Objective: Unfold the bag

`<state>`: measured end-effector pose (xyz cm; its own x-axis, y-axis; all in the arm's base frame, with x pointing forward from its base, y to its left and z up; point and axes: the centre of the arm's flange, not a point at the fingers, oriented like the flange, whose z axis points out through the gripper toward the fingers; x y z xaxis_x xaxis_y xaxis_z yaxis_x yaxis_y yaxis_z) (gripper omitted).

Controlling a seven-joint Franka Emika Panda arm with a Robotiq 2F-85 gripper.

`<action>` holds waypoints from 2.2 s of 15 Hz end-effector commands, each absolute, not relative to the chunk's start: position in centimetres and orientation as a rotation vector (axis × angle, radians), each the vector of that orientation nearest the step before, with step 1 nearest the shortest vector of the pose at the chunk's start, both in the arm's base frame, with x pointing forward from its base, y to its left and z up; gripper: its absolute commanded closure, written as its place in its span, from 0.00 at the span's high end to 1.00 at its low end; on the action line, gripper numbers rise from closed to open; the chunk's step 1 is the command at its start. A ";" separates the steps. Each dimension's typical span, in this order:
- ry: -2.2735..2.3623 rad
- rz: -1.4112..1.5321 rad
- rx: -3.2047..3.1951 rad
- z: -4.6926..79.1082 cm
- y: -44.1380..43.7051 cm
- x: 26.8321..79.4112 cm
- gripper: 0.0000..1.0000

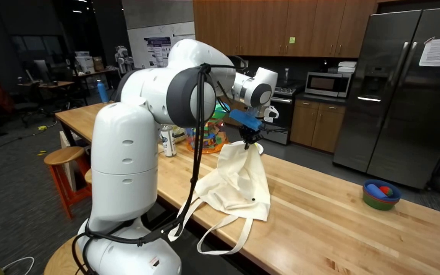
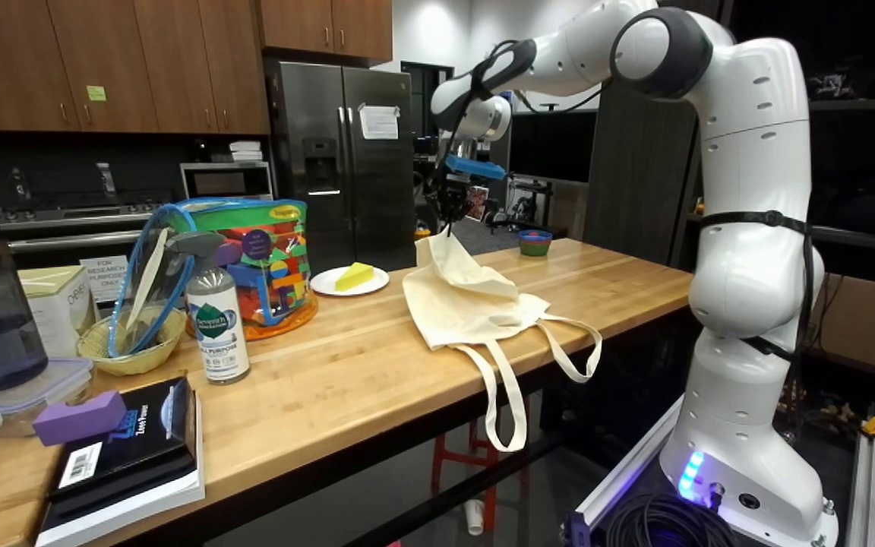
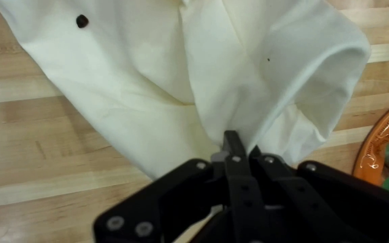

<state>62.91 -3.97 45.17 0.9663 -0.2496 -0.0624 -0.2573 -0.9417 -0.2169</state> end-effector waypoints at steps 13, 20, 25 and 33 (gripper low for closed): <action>0.399 0.102 -2.876 43.9 -1.5 63.5 0.01; 0.372 0.148 -2.882 43.1 2.5 63.4 0.01; 0.381 0.129 -2.932 43.1 2.7 63.4 0.29; 0.360 0.147 -2.920 42.6 2.7 64.1 0.29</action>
<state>64.09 2.69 42.57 0.9655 -0.2300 -0.1217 -0.2495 -0.9513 -0.1813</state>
